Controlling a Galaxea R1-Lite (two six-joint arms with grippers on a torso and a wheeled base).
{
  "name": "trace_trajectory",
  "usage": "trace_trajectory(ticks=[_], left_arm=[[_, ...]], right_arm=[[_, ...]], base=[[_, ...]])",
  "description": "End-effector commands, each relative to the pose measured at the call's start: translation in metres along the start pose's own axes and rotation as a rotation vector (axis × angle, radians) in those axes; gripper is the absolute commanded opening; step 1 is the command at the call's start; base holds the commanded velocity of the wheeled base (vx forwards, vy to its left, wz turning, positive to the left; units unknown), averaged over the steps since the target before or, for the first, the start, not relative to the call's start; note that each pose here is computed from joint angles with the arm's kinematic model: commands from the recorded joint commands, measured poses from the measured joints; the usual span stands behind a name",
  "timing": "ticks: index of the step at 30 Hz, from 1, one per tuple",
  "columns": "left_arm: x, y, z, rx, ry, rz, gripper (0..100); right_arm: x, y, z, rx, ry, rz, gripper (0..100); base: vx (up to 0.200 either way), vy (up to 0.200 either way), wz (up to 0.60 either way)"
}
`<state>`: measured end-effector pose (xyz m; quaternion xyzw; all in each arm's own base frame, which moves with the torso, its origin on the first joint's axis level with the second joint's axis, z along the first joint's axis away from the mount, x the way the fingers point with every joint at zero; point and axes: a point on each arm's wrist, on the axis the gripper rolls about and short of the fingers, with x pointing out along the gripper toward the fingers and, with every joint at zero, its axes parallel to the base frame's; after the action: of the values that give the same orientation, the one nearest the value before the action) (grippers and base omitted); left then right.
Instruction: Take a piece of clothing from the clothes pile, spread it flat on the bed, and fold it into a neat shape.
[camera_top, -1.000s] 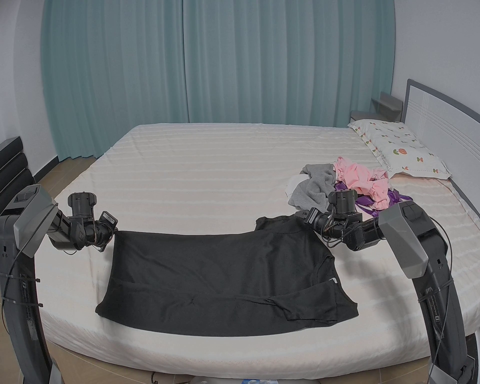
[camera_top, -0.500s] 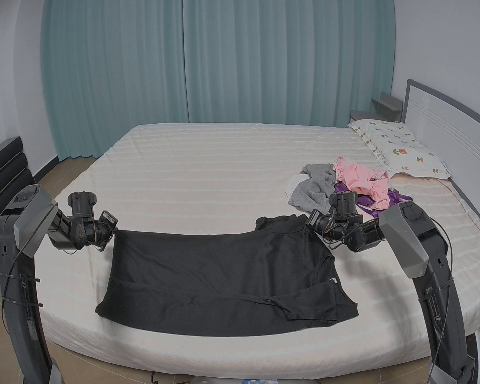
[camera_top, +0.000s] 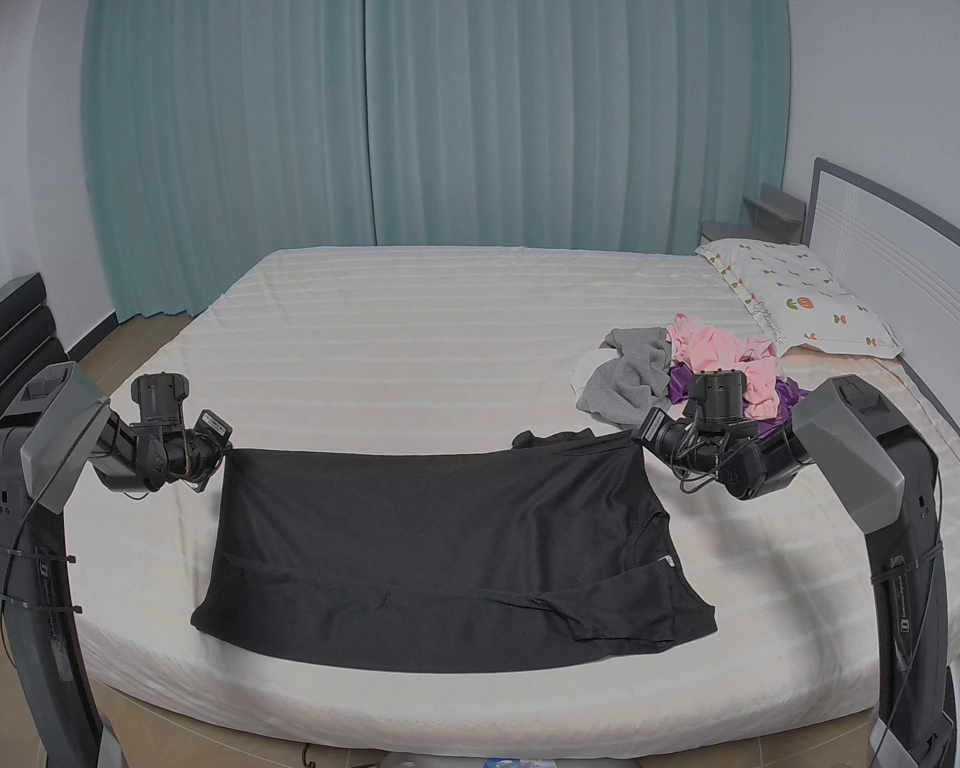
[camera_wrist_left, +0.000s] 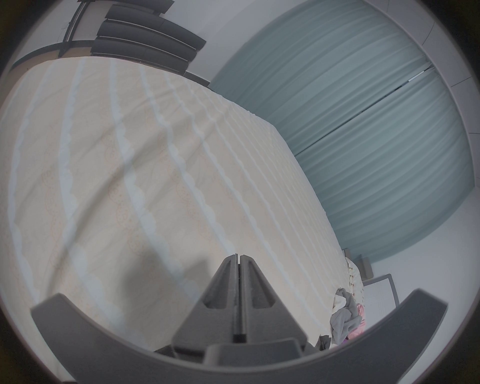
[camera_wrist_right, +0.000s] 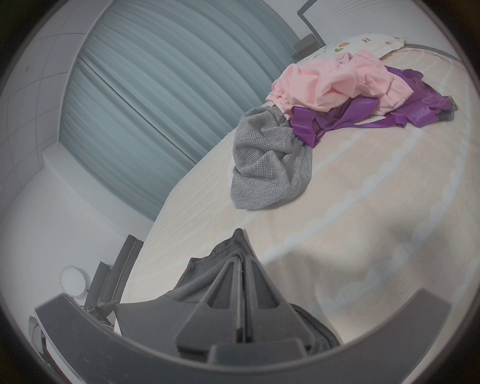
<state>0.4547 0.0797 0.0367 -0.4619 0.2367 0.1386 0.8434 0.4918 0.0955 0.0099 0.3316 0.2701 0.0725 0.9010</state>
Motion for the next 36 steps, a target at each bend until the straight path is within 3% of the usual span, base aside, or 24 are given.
trace_trajectory(ticks=[1,10,16,28,36], left_arm=[[-0.004,-0.005,0.005,0.001,-0.014,-0.013,0],[-0.012,-0.009,0.013,-0.001,-0.036,-0.025,0],[-0.009,-0.006,0.01,0.001,-0.027,-0.014,0],[-0.013,0.009,-0.003,0.1,0.02,0.036,0],[-0.038,0.014,-0.011,0.17,0.056,0.062,0]], right_arm=[[-0.022,0.003,0.013,0.004,-0.013,0.026,0],[-0.042,0.0,0.016,0.002,0.004,0.11,0],[-0.042,-0.004,0.013,0.003,0.018,0.109,0],[-0.062,-0.007,0.008,0.004,0.092,0.124,0],[-0.092,-0.017,-0.001,-0.025,0.157,0.111,0]], base=[[0.0,0.0,0.0],[0.0,0.0,0.0],[0.0,0.0,0.0],[0.0,0.0,0.0],[0.0,0.0,0.0]])
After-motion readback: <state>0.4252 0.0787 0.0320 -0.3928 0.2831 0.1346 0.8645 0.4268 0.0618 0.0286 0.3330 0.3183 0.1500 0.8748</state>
